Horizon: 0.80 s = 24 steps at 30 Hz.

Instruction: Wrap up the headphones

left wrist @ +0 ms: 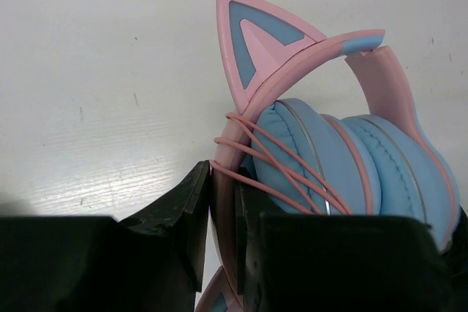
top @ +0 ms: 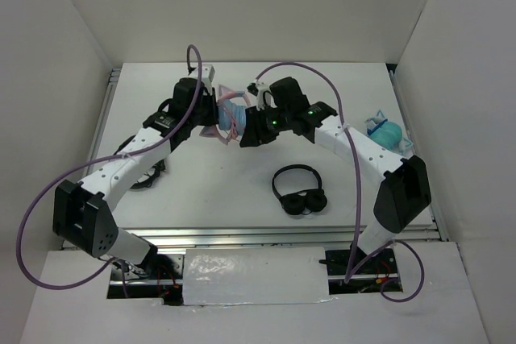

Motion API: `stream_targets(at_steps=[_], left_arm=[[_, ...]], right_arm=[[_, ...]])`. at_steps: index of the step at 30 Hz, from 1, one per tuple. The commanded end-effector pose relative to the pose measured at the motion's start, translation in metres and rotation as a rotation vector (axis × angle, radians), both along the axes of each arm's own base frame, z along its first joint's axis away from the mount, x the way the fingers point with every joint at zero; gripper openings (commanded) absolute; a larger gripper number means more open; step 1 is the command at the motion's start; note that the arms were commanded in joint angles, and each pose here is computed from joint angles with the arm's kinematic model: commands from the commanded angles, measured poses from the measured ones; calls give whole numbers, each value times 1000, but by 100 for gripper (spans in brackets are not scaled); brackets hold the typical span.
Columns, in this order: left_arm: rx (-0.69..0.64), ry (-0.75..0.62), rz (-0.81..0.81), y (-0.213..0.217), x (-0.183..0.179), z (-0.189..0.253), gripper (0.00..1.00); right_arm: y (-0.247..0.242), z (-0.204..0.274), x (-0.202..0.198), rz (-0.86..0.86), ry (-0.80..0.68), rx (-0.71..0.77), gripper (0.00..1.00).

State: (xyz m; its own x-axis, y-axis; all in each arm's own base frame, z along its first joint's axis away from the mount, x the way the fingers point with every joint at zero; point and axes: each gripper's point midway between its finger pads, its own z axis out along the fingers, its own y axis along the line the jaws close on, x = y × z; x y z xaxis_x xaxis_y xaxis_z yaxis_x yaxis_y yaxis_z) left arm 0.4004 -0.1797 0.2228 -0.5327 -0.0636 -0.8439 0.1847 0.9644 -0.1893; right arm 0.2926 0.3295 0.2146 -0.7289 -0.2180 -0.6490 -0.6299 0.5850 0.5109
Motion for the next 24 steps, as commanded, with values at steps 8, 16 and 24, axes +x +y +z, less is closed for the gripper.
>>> stream_targets(at_steps=[8, 16, 24], left_arm=[[-67, -172, 45, 6, 8, 65, 0], [-44, -100, 107, 26, 20, 34, 0], [-30, 8, 170, 49, 53, -27, 0]], right_arm=[[5, 22, -1, 16, -65, 54, 62], [-14, 47, -22, 27, -177, 103, 100], [-52, 31, -33, -49, -206, 114, 100]])
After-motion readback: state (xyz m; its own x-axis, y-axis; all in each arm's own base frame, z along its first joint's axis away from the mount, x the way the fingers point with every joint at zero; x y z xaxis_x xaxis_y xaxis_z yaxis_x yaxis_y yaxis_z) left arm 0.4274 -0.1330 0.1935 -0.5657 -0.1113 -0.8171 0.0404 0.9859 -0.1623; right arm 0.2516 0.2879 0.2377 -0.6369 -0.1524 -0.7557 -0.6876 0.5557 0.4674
